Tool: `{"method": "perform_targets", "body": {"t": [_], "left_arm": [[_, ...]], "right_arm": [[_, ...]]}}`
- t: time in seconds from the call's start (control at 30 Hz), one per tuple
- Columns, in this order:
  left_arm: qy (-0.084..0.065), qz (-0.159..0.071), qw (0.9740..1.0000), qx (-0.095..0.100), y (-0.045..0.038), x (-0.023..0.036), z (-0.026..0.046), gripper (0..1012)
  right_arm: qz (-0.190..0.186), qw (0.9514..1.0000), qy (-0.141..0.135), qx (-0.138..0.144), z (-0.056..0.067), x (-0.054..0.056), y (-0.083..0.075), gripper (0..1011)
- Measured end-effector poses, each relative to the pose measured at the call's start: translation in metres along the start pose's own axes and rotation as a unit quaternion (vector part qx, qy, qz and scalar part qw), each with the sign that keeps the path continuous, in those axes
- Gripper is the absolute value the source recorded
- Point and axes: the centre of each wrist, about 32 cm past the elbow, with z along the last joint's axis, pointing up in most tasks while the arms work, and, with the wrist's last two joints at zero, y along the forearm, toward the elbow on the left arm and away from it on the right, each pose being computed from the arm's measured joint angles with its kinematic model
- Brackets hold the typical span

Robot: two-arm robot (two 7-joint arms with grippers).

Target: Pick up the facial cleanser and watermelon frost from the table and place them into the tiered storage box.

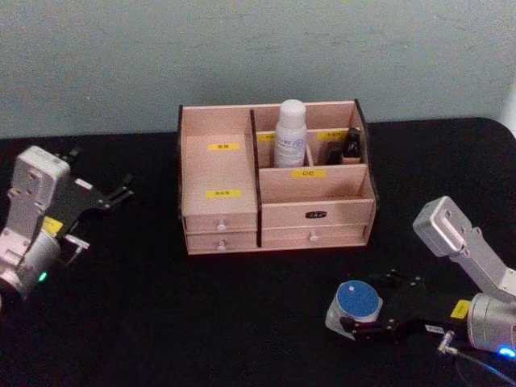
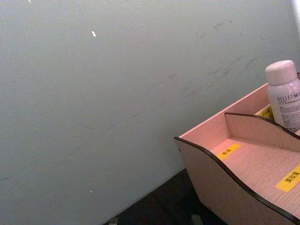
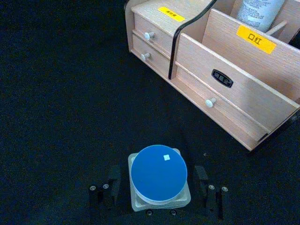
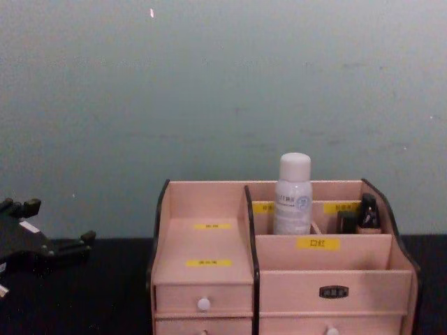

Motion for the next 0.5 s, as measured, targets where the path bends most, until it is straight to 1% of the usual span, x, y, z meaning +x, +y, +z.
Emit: {"method": "perform_targets", "body": {"t": [0.5], "left_arm": [[0.000, 0.000, 1.0000, 0.000, 0.0000, 0.0000, 0.0000, 1001]], "right_arm": [[-0.002, 1.0000, 0.000, -0.003, 0.0000, -0.0009, 0.0011, 1000]]}}
